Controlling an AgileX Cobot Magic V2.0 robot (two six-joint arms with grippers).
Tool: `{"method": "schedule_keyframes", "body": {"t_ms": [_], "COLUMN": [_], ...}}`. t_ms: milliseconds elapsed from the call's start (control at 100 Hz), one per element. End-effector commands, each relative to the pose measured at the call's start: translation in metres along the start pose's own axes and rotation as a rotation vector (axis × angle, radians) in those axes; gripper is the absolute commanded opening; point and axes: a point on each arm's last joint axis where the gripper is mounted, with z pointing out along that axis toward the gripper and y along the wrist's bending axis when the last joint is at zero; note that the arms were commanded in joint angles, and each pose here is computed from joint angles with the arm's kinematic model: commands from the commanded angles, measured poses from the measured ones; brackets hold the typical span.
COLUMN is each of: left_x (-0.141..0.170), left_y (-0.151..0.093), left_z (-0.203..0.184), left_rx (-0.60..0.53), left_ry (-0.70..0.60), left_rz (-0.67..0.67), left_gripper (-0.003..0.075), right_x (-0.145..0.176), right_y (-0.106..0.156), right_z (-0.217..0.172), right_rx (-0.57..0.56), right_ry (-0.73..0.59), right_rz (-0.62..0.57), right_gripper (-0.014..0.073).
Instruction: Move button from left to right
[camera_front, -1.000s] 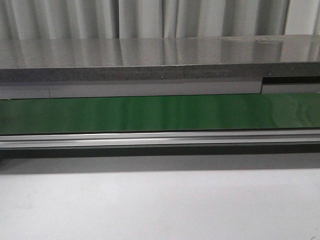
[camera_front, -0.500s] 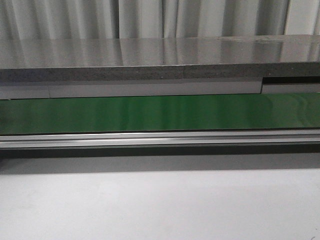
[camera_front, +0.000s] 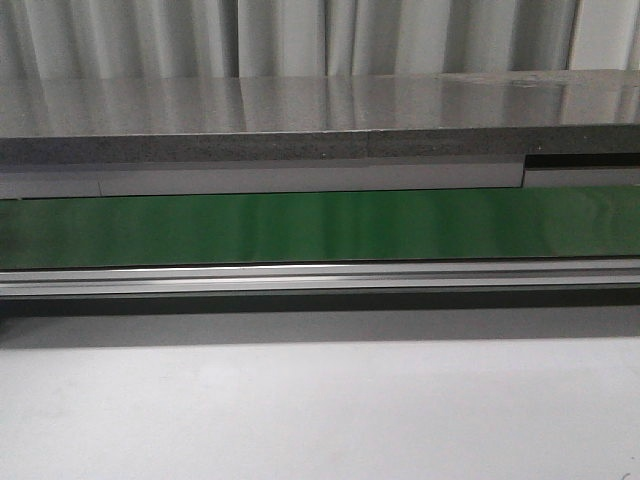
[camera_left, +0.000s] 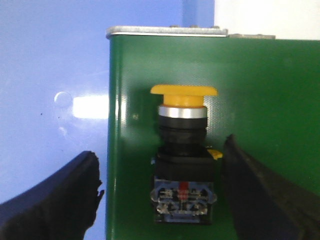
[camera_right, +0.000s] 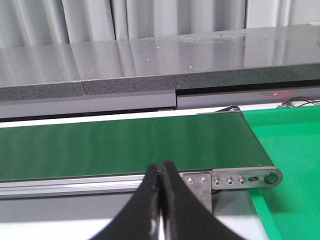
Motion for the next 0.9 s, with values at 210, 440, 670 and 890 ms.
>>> {"method": "schedule_keyframes", "body": {"t_ms": [210, 440, 670, 890], "left_x": [-0.009, 0.005, 0.048, 0.105], "left_y": [-0.013, -0.024, -0.051, -0.057], "left_z": [-0.071, -0.134, -0.177, -0.196], "left_rx": [0.070, 0.079, 0.102, 0.110], "left_ry": [-0.253, -0.452, -0.714, -0.943], "left_rz": [0.016, 0.034, 0.105, 0.129], "left_gripper": [0.0498, 0.0495, 0.0495, 0.0495], "right_x": [-0.014, -0.014, -0.014, -0.014], "right_y": [0.001, 0.001, 0.001, 0.001], "right_z": [-0.003, -0.003, -0.003, -0.003], "right_rx": [-0.009, -0.009, -0.009, -0.009], "right_ry": [-0.125, -0.125, -0.125, -0.125], "right_rz": [-0.003, -0.003, -0.003, -0.003], "right_gripper": [-0.0068, -0.0068, -0.0068, -0.0068]}}
